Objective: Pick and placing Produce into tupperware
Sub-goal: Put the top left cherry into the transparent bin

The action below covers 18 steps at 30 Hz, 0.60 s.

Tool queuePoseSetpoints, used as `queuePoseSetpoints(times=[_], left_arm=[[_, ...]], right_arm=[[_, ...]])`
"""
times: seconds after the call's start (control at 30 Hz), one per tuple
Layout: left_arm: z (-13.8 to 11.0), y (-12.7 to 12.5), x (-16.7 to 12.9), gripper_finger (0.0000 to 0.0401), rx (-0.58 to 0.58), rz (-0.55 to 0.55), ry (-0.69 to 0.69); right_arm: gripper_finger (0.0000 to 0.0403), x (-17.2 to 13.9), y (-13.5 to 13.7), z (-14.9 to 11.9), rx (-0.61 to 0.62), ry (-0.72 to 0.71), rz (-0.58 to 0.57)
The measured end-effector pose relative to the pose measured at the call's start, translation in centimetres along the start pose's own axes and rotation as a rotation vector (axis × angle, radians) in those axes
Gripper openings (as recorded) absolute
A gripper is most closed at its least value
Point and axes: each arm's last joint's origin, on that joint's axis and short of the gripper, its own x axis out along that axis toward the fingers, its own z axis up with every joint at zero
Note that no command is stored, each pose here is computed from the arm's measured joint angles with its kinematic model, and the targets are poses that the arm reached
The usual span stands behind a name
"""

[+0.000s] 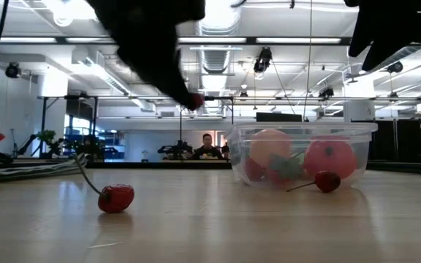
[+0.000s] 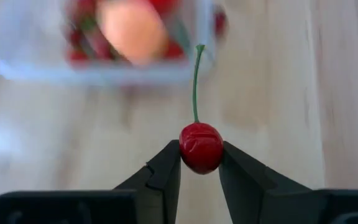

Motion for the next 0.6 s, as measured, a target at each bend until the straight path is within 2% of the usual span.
queuePoseSetpoints(times=[0.13,0.27,0.37,0.47,0.6], left_arm=[[3.1,2.6,-0.3,0.0084,-0.025,0.019,-0.148],[5.3,5.1,0.1,0.0084,-0.076,0.017,-0.223],[5.5,6.5,1.5,0.0084,-0.108,-0.014,-0.202],[5.5,7.5,3.0,0.0088,-0.213,-0.067,-0.190],[5.7,8.3,4.0,0.0128,-0.339,-0.097,-0.199]], right_arm=[[0.0237,-1.2,-0.4,0.1,0.060,-0.086,0.006],[0.0234,-3.6,-1.4,0.3,0.134,-0.198,0.029],[0.0233,-4.6,-2.4,0.4,0.169,-0.213,0.027],[0.0233,-4.9,-3.1,0.4,0.189,-0.210,0.032],[0.0233,-4.7,-3.3,0.2,0.186,-0.188,0.029]])
